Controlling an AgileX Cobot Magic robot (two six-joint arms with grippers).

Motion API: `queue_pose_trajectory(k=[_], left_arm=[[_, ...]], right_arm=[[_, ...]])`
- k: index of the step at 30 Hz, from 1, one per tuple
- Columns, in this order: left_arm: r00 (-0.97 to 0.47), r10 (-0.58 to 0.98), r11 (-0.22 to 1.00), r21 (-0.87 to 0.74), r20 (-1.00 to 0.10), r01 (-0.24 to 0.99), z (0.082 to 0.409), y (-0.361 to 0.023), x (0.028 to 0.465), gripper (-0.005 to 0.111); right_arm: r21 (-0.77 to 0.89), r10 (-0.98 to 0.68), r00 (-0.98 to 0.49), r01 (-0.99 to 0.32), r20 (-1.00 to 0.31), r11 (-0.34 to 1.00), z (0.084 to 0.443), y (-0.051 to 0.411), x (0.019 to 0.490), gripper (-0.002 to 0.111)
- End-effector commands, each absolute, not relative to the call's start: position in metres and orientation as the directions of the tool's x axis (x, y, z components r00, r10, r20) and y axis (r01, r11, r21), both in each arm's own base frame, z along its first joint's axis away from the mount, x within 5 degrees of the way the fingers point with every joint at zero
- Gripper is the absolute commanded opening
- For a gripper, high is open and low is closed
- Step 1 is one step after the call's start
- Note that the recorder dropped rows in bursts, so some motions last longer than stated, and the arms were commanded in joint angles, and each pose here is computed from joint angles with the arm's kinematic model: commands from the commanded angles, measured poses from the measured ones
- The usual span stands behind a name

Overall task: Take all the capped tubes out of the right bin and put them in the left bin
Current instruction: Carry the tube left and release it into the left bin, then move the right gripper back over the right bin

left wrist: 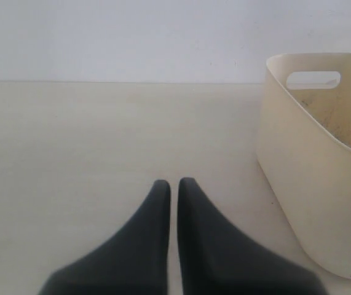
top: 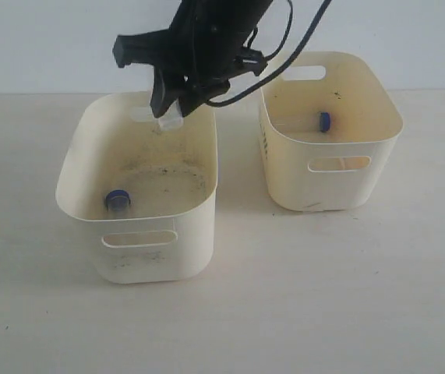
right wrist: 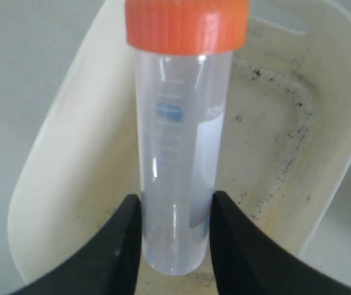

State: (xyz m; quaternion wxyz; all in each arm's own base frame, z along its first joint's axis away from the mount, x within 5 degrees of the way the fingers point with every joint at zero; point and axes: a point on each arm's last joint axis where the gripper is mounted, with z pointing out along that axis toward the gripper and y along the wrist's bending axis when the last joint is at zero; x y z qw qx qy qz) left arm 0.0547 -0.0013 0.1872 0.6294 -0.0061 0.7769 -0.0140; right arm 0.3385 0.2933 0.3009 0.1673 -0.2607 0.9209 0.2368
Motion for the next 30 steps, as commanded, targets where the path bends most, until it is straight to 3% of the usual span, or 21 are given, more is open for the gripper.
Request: queue_pose_trajectory(k=[1, 9, 11, 17, 19, 25, 30], left_arm=[[-0.207, -0.037, 0.999, -0.04, -0.978, 0.013, 0.186, -0.002, 0.054, 0.004], [-0.207, -0.037, 0.999, -0.04, -0.978, 0.013, 0.186, -0.002, 0.054, 0.004], [-0.207, -0.037, 0.999, -0.04, -0.978, 0.013, 0.186, -0.002, 0.054, 0.004], [-0.207, -0.037, 0.999, -0.04, -0.978, 0.013, 0.186, -0.002, 0.054, 0.004], [-0.207, -0.037, 0.999, -0.04, -0.978, 0.013, 0.186, -0.002, 0.054, 0.004], [-0.207, -0.037, 0.999, -0.04, -0.978, 0.013, 0.186, -0.002, 0.054, 0.004], [-0.207, -0.037, 0.999, -0.04, -0.978, 0.013, 0.186, -0.002, 0.054, 0.004]], right_arm=[[0.355, -0.452, -0.808, -0.577, -0.378, 0.736, 0.283, 0.311, 0.33, 0.0], [0.35, -0.491, -0.782, -0.615, -0.384, 0.706, 0.271, 0.333, 0.317, 0.003], [0.349, -0.491, -0.781, -0.616, -0.385, 0.706, 0.269, 0.334, 0.318, 0.011], [0.335, -0.512, -0.778, -0.622, -0.363, 0.708, 0.258, 0.336, 0.32, 0.053], [0.335, -0.515, -0.781, -0.62, -0.353, 0.709, 0.254, 0.336, 0.321, 0.06], [0.337, -0.496, -0.779, -0.619, -0.384, 0.709, 0.265, 0.332, 0.323, 0.056], [0.306, -0.411, -0.765, -0.597, -0.496, 0.742, 0.3, 0.302, 0.34, 0.027]])
